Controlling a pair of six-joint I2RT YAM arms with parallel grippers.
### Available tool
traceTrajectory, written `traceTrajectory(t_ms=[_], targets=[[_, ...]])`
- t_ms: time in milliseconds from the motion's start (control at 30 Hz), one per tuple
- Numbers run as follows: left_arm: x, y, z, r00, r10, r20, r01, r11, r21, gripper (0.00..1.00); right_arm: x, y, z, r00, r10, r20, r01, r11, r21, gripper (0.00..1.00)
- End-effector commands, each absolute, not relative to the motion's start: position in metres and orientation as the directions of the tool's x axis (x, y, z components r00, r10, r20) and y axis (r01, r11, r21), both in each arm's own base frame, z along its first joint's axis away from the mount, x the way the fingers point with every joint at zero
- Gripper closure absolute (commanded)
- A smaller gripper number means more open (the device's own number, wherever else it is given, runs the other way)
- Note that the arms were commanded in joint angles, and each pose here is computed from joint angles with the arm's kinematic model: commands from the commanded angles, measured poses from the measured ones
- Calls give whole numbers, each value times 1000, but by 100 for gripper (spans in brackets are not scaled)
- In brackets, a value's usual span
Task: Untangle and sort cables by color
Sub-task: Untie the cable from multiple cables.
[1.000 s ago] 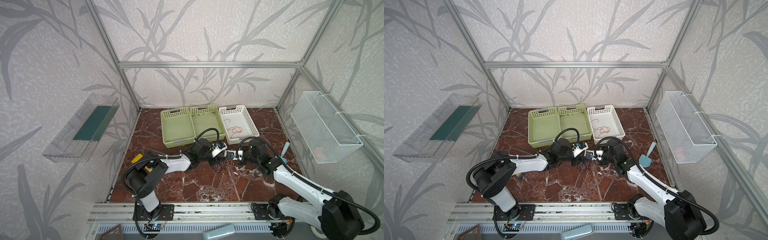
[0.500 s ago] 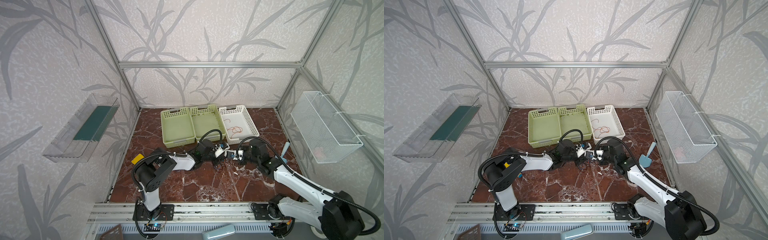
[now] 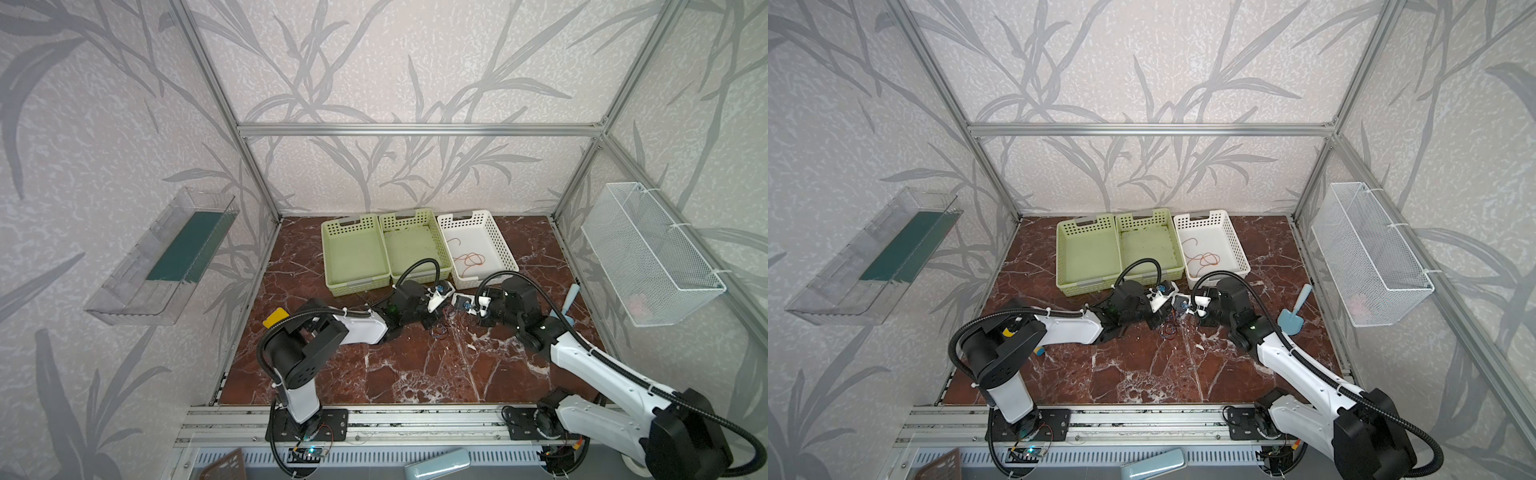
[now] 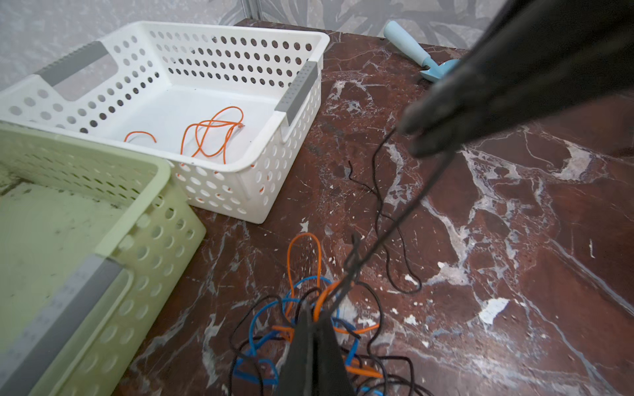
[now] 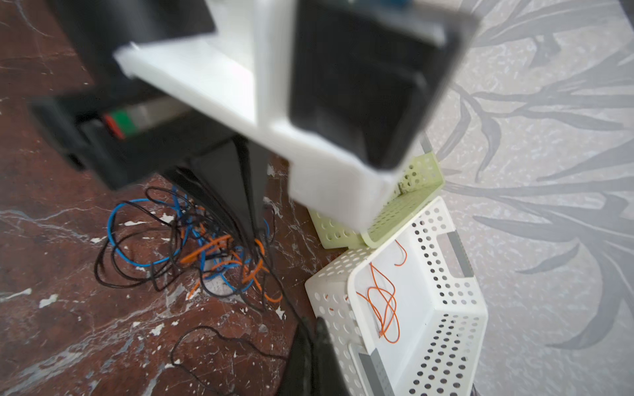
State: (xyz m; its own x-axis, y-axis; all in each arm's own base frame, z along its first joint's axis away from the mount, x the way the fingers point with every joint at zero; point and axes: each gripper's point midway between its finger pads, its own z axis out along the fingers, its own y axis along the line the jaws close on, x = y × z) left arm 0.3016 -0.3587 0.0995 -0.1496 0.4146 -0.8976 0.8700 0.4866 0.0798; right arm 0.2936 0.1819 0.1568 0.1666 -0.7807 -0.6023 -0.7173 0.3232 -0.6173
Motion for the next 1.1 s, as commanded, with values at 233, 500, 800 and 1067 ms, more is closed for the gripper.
traceTrajectory(t_ms=[233,500,800,1067], targets=[[286,-320,127,-149,364,-919,822,562,89,100,324,133,166,-115,-712,-693,-583,613,-534,100],[312,-276,127,-235,341,-910,649,752,114,100,326,119,162,-185,-710,-679,-545,649,-530,100],[339,-208,128,-352,240,-905,374,922,99,100,330,78,163,-324,-664,-674,-409,740,-533,100],[345,-164,118,-412,188,-891,216,971,105,100,324,29,165,-453,-561,-693,-229,825,-517,100]])
